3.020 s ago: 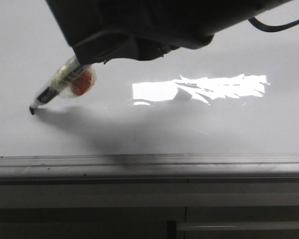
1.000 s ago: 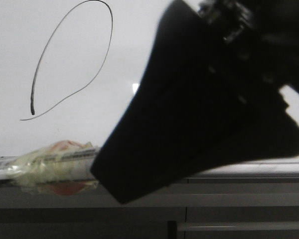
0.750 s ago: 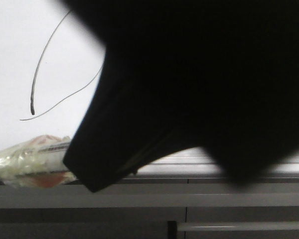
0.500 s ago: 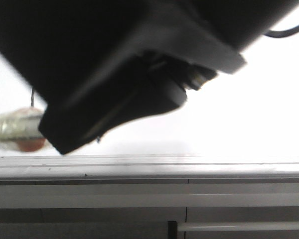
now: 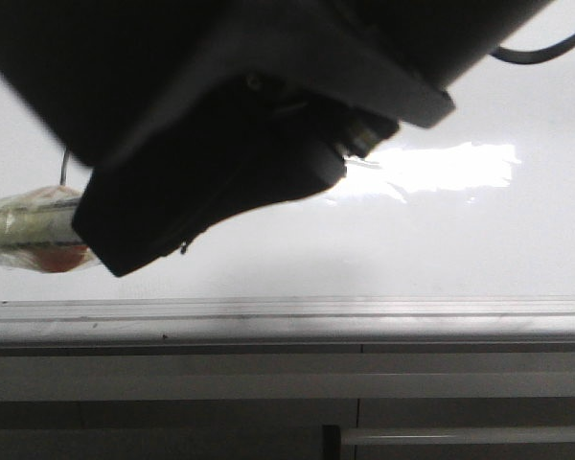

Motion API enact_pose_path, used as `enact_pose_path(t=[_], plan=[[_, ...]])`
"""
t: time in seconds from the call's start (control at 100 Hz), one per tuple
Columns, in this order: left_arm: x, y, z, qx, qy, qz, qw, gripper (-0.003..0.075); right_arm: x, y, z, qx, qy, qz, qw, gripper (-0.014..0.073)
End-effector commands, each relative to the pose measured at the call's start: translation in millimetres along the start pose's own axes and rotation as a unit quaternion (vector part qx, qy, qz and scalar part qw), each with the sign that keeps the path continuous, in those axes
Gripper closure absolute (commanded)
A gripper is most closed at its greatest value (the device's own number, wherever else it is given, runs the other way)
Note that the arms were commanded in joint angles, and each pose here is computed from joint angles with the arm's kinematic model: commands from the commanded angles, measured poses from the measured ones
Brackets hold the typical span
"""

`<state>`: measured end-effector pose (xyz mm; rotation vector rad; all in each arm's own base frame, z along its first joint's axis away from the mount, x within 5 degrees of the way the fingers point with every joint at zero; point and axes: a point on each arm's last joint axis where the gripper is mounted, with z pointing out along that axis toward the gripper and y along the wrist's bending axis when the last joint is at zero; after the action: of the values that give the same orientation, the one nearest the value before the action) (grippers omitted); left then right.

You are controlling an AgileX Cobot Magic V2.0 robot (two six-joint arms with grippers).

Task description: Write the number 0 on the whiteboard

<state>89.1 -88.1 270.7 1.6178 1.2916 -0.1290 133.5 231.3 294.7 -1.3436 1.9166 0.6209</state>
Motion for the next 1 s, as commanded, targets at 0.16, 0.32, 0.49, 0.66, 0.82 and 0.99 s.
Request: enact_pose_path(t=[0.16, 0.32, 0.49, 0.66, 0.82, 0.99], plan=[[-7.5, 17.0, 12.1, -0.023, -0.044, -0.011, 0.999, 0.0438, -17.7, -2.5, -11.8, 0.017, -0.054, 0.0, 0.998, 0.0663], [-4.4, 15.7, 24.2, 0.007, -0.041, -0.015, 0.999, 0.0438, -18.2, -2.8, -11.8, 0.019, -0.057, 0.0, 0.998, 0.0663], [-5.0, 15.4, 25.1, 0.008, -0.041, -0.012, 0.999, 0.0449, -19.1, -3.2, -12.0, 0.021, -0.062, 0.001, 0.998, 0.0663], [-5.0, 15.4, 25.1, 0.008, -0.041, -0.012, 0.999, 0.0593, -19.3, -3.3, -12.0, 0.022, -0.063, 0.001, 0.998, 0.0664], [-5.0, 15.3, 25.1, 0.008, -0.04, -0.011, 0.999, 0.074, -19.4, -3.4, -12.0, 0.022, -0.064, 0.001, 0.998, 0.0664], [-5.6, 14.3, 25.0, 0.013, -0.043, -0.011, 0.999, 0.074, -20.1, -3.8, -12.1, 0.024, -0.068, 0.001, 0.997, 0.0663]])
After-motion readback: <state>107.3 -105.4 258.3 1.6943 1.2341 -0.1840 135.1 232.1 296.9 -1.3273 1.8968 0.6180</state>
